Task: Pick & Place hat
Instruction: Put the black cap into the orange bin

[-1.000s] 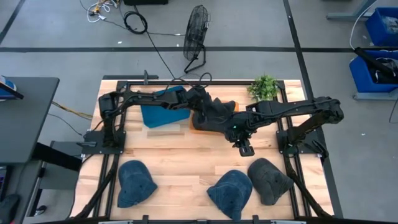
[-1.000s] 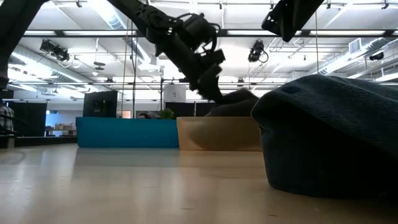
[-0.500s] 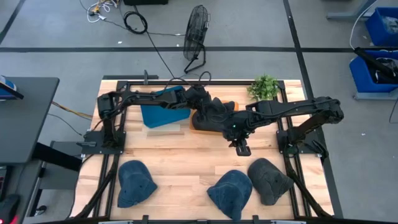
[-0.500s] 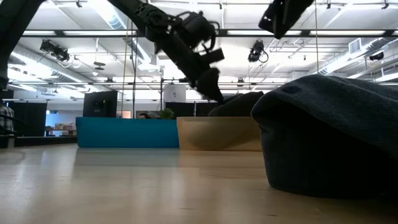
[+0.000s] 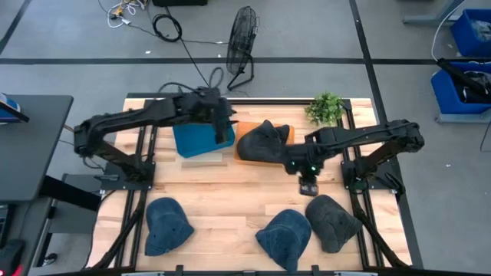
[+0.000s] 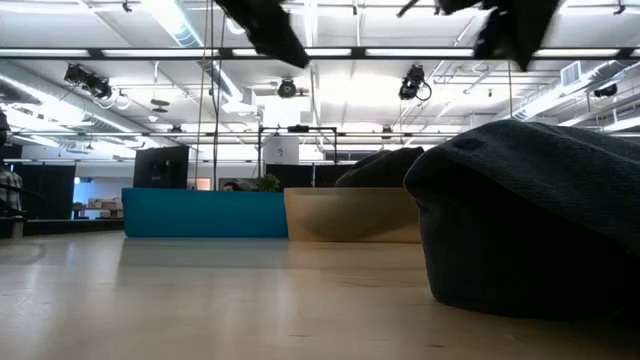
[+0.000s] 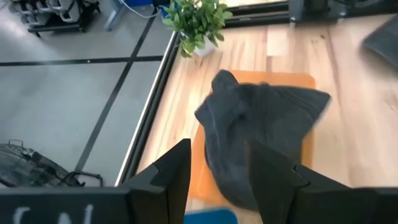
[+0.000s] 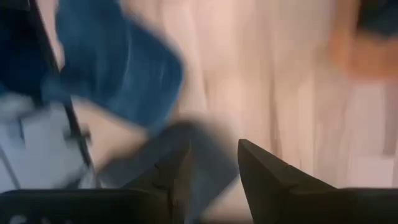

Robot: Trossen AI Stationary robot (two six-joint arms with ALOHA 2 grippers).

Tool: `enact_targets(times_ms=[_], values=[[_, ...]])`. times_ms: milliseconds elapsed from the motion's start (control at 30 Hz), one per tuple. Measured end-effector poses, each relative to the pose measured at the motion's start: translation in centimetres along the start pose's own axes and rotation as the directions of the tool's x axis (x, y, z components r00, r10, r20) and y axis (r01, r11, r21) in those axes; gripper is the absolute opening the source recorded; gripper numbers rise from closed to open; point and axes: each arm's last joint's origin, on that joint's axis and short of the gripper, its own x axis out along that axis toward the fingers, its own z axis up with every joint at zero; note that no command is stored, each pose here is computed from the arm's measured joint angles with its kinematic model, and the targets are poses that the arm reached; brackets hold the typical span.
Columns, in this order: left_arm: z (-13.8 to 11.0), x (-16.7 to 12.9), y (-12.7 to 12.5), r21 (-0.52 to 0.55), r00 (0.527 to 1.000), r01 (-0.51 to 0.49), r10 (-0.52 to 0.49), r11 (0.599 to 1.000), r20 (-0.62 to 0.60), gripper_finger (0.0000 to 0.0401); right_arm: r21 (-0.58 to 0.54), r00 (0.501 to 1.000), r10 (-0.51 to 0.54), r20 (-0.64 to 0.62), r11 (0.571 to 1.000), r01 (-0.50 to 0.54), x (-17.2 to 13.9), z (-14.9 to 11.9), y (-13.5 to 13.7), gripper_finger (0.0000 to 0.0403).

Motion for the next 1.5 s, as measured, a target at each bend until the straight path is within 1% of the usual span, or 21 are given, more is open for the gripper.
enact_targets(times_ms=[33, 100, 133, 200, 267, 333, 467, 533, 633, 733, 900, 1000, 1100, 1167, 1267, 1367, 1500], values=[[0.0, -0.7, 0.1, -0.002, 1.0, 0.0, 0.0, 1.0, 0.002, 0.015, -0.025, 0.999, -0.01, -0.039, 1.0, 0.009, 0.1, -0.5, 0.4, 0.0135], [-0.2, -1.8, 0.1, -0.003, 1.0, 0.004, -0.004, 1.0, -0.009, 0.0145, -0.065, 0.997, -0.026, -0.068, 0.998, 0.021, 0.8, -1.0, 1.1, 0.0135], [-0.2, -2.1, 0.1, -0.005, 1.0, 0.004, -0.004, 1.0, -0.008, 0.0143, -0.062, 0.996, -0.038, -0.081, 0.997, 0.033, 1.3, -1.3, 1.3, 0.0135], [-0.5, -2.6, 0.2, -0.014, 1.0, 0.006, -0.006, 1.0, -0.022, 0.0139, 0.003, 0.992, -0.057, -0.112, 0.998, 0.058, 2.2, -1.8, 1.7, 0.0135], [-0.5, -2.7, 0.2, -0.04, 1.0, 0.006, -0.007, 0.999, -0.031, 0.0136, 0.079, 0.989, -0.05, -0.142, 0.995, 0.062, 3.5, -2.2, 1.9, 0.0135], [-0.8, -2.6, 0.1, -0.056, 0.999, 0.008, -0.011, 0.998, -0.05, 0.0132, 0.126, 0.979, -0.043, -0.202, 0.99, 0.069, 4.9, -3.0, 2.1, 0.0135], [-0.8, -2.3, 0.1, -0.056, 0.998, 0.009, -0.012, 0.998, -0.055, 0.0124, 0.149, 0.941, -0.042, -0.335, 0.984, 0.097, 7.7, -5.2, 2.6, 0.0135], [-0.8, -2.2, 0.0, -0.056, 0.998, 0.009, -0.013, 0.998, -0.06, 0.012, 0.163, 0.92, -0.048, -0.389, 0.979, 0.12, 8.8, -6.2, 2.7, 0.0135], [-0.7, -2.3, 0.1, -0.071, 0.999, 0.006, -0.009, 0.997, -0.05, 0.0115, 0.196, 0.889, -0.028, -0.457, 0.972, 0.131, 10.1, -7.3, 2.6, 0.0139], [-0.7, -2.3, 0.1, -0.083, 0.999, 0.004, -0.009, 0.997, -0.05, 0.0115, 0.218, 0.891, -0.016, -0.453, 0.968, 0.128, 11.2, -7.7, 2.6, 0.0149], [-0.7, -2.3, 0.1, -0.082, 0.999, 0.005, -0.009, 0.997, -0.049, 0.0115, 0.226, 0.903, 0.025, -0.429, 0.971, 0.081, 13.0, -8.3, 3.1, 0.0171], [-0.7, -2.3, 0.1, -0.082, 0.999, 0.005, -0.009, 0.997, -0.049, 0.0115, 0.202, 0.909, 0.033, -0.416, 0.978, 0.056, 13.5, -8.6, 3.5, 0.0184], [-0.7, -2.3, 0.1, -0.082, 0.999, 0.005, -0.008, 0.997, -0.048, 0.0115, 0.162, 0.918, -0.009, -0.398, 0.984, 0.08, 13.8, -8.9, 3.7, 0.0189], [-0.7, -2.3, 0.1, -0.082, 0.999, 0.005, -0.008, 0.997, -0.048, 0.0115, 0.137, 0.924, -0.052, -0.378, 0.984, 0.112, 13.9, -9.1, 3.8, 0.0187], [-0.7, -2.3, 0.1, -0.081, 0.999, 0.005, -0.009, 0.997, -0.048, 0.0115, 0.134, 0.925, -0.079, -0.371, 0.981, 0.137, 13.9, -9.3, 3.9, 0.0177], [-0.7, -2.3, 0.1, -0.081, 0.999, 0.005, -0.008, 0.997, -0.048, 0.0115, 0.164, 0.926, -0.07, -0.371, 0.977, 0.139, 14.0, -9.3, 4.0, 0.0163], [-0.7, -2.3, 0.1, -0.081, 0.999, 0.005, -0.009, 0.997, -0.048, 0.0115, 0.184, 0.935, -0.039, -0.352, 0.977, 0.11, 14.1, -9.3, 4.5, 0.0146]])
